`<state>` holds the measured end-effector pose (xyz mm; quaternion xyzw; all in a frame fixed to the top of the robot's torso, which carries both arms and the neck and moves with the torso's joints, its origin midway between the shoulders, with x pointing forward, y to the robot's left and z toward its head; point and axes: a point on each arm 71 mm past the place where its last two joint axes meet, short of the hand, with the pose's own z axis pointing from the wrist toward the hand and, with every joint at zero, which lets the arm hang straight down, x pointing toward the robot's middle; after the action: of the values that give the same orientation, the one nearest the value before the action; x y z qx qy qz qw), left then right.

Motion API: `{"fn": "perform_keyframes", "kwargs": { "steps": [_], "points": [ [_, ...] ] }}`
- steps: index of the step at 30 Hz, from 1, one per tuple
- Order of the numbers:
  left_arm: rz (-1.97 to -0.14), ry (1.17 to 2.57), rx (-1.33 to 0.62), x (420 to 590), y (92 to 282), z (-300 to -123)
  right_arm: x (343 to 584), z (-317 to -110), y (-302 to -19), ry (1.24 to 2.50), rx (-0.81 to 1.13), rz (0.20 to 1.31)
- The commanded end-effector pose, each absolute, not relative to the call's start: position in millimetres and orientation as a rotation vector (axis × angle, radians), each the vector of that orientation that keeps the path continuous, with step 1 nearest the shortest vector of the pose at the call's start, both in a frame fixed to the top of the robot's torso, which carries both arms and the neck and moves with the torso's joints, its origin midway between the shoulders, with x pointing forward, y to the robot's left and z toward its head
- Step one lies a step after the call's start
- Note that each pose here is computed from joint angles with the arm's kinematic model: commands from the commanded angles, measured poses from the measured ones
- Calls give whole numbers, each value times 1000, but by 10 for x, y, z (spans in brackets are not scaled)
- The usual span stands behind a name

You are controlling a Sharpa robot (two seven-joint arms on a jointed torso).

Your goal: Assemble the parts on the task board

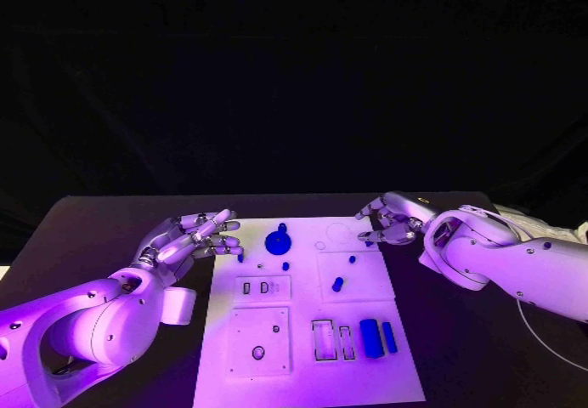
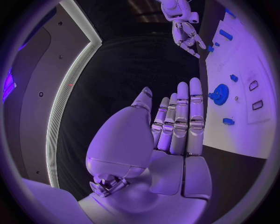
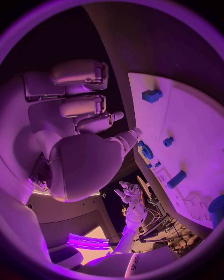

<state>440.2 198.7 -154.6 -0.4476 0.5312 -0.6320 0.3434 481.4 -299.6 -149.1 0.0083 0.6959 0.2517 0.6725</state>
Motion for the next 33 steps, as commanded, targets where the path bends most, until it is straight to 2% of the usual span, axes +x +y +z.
{"fn": "perform_keyframes", "kwargs": {
  "steps": [1, 11, 33],
  "points": [
    [-1671, 1384, -1155, 4404, 1967, -1536, 4779, -1556, -3019, 1594, -9, 654],
    [-1665, 1382, -1156, 4424, 1977, -1546, 4799, -1683, -3133, 1611, 12, 630],
    [-1659, 1381, -1159, 4437, 1990, -1554, 4915, -1792, -3228, 1651, 32, 586]
  ]
}}
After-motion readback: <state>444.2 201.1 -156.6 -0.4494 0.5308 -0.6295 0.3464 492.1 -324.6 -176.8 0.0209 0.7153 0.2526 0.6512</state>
